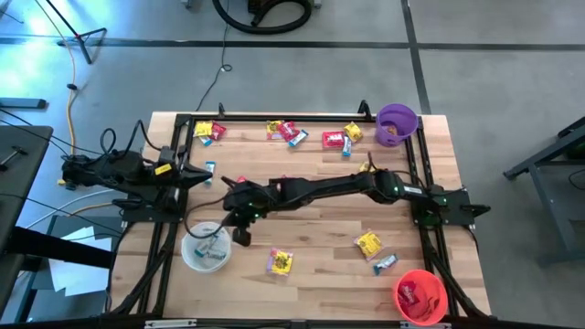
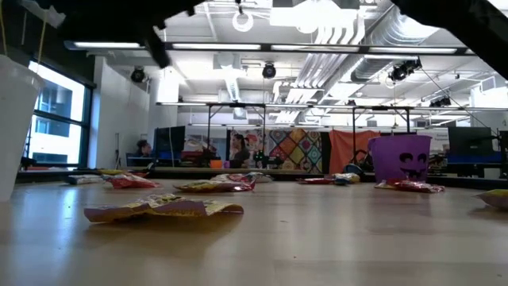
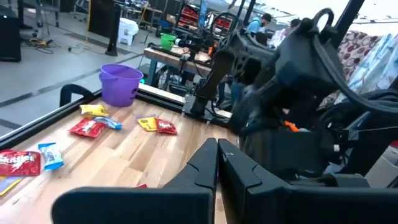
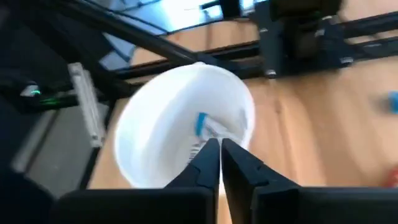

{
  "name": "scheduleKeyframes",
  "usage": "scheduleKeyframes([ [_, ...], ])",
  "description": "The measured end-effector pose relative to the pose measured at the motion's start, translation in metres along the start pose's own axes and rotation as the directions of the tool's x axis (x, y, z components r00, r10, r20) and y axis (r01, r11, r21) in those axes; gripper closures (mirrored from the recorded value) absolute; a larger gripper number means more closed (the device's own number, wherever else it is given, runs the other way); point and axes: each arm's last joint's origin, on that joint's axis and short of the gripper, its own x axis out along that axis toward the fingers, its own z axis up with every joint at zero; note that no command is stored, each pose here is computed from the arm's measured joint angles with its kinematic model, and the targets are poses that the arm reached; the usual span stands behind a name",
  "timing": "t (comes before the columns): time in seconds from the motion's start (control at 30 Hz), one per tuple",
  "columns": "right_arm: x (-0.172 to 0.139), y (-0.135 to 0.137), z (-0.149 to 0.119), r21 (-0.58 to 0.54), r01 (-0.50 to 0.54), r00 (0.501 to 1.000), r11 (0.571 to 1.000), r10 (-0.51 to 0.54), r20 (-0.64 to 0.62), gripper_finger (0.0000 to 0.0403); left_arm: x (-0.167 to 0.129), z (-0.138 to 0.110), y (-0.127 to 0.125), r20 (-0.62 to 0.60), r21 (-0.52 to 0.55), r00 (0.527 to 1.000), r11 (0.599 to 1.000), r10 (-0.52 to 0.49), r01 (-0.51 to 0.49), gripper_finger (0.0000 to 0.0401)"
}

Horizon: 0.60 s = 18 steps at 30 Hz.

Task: Sort candy
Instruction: Put the yellow candy into the purple bin

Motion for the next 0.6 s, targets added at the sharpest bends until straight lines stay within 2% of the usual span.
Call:
scheduleKeyframes([
  [0.1, -0.011, -0.005, -0.001, -0.027, 0.080, 0.995, 0.996, -0.082, -0.051, 0.0391, 0.000, 0.000, 0.000, 0.006, 0.003, 1.000, 1.000, 0.012, -0.012, 0.0401],
  [0.33, -0.008, -0.021, -0.026, -0.030, 0.091, 0.985, 0.995, -0.095, -0.141, 0.0402, 0.004, 0.002, -0.002, 0.007, 0.004, 1.000, 1.000, -0.015, 0.015, 0.0401],
  [0.43, -0.011, -0.024, -0.037, -0.011, 0.084, 0.989, 0.996, -0.085, -0.119, 0.0402, 0.008, 0.002, -0.004, 0.000, 0.006, 1.000, 1.000, -0.014, 0.014, 0.0401],
  [0.6, -0.038, -0.028, -0.052, 0.079, 0.071, 0.997, 0.994, -0.069, -0.037, 0.0402, 0.019, -0.003, -0.006, -0.060, 0.026, 0.998, 1.000, 0.011, -0.009, 0.0401],
])
